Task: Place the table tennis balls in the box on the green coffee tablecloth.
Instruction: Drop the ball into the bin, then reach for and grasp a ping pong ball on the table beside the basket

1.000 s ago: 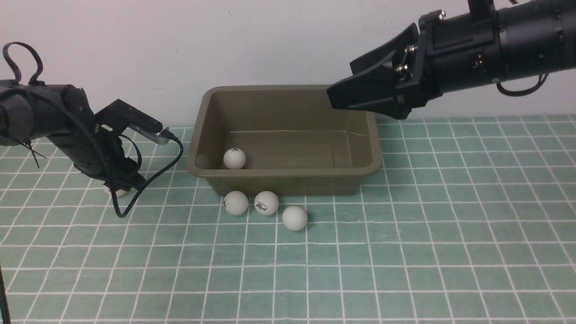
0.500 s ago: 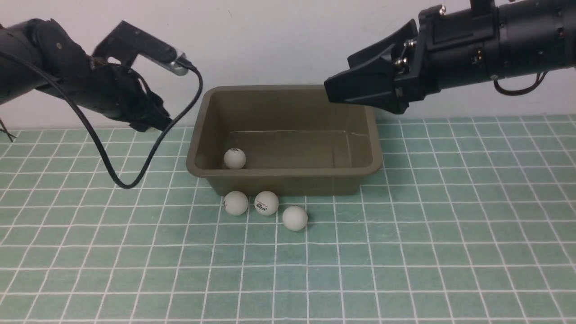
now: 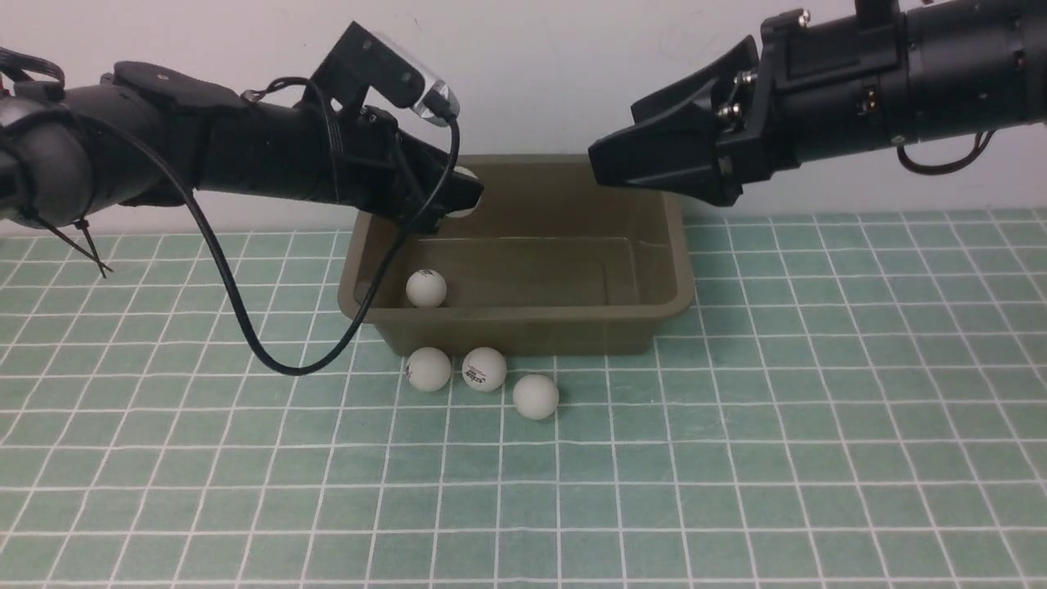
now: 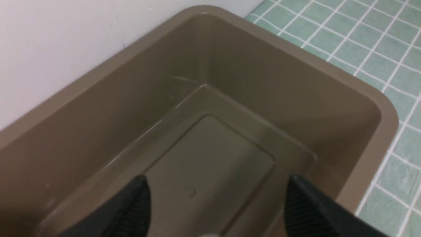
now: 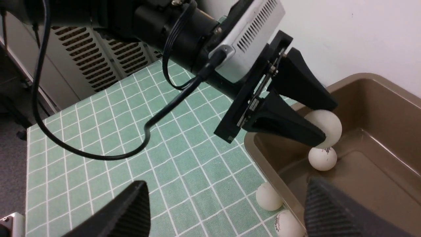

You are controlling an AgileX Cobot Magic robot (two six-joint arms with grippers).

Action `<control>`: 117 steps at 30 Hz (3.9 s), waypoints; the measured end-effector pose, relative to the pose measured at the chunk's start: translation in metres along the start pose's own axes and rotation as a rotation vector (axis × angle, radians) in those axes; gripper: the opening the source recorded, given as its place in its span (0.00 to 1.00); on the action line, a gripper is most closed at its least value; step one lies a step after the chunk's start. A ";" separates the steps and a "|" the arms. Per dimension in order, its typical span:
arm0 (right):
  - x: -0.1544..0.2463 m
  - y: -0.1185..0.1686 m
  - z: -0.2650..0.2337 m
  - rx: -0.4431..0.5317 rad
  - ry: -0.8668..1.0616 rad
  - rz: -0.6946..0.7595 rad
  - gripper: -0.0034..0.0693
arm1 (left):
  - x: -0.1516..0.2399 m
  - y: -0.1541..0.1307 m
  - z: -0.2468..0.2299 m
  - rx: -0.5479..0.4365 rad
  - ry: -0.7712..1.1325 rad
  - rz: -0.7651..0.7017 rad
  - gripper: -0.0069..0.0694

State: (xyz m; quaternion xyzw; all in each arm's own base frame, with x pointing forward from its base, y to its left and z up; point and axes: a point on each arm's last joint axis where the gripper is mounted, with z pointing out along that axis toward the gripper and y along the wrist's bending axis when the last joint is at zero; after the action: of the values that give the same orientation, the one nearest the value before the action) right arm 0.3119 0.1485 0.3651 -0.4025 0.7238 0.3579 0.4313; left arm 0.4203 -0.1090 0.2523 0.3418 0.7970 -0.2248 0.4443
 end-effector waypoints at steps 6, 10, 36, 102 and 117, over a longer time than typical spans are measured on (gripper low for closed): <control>0.001 0.000 0.000 0.005 0.012 -0.023 0.83 | -0.010 -0.001 -0.023 -0.103 0.091 0.046 0.75; 0.001 -0.001 0.000 0.007 0.011 -0.028 0.83 | -0.010 -0.002 -0.042 -0.184 0.213 0.026 0.68; 0.005 0.019 -0.002 0.044 0.181 -0.127 0.83 | -0.045 -0.079 -0.179 -0.291 0.396 -0.342 0.46; 0.008 0.074 0.045 0.103 0.303 0.085 0.83 | 0.071 -0.131 -0.151 -0.147 -0.038 -0.055 0.50; 0.042 0.061 0.084 0.042 0.455 0.346 0.83 | 0.085 -0.127 -0.142 -0.128 0.091 -0.089 0.69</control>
State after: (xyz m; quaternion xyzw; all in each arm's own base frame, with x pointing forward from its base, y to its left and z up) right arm 0.2729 0.2353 0.3058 -0.3339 0.8671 0.3119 0.1986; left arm 0.2148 -0.0702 0.2577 0.2868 0.8434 -0.1774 0.4183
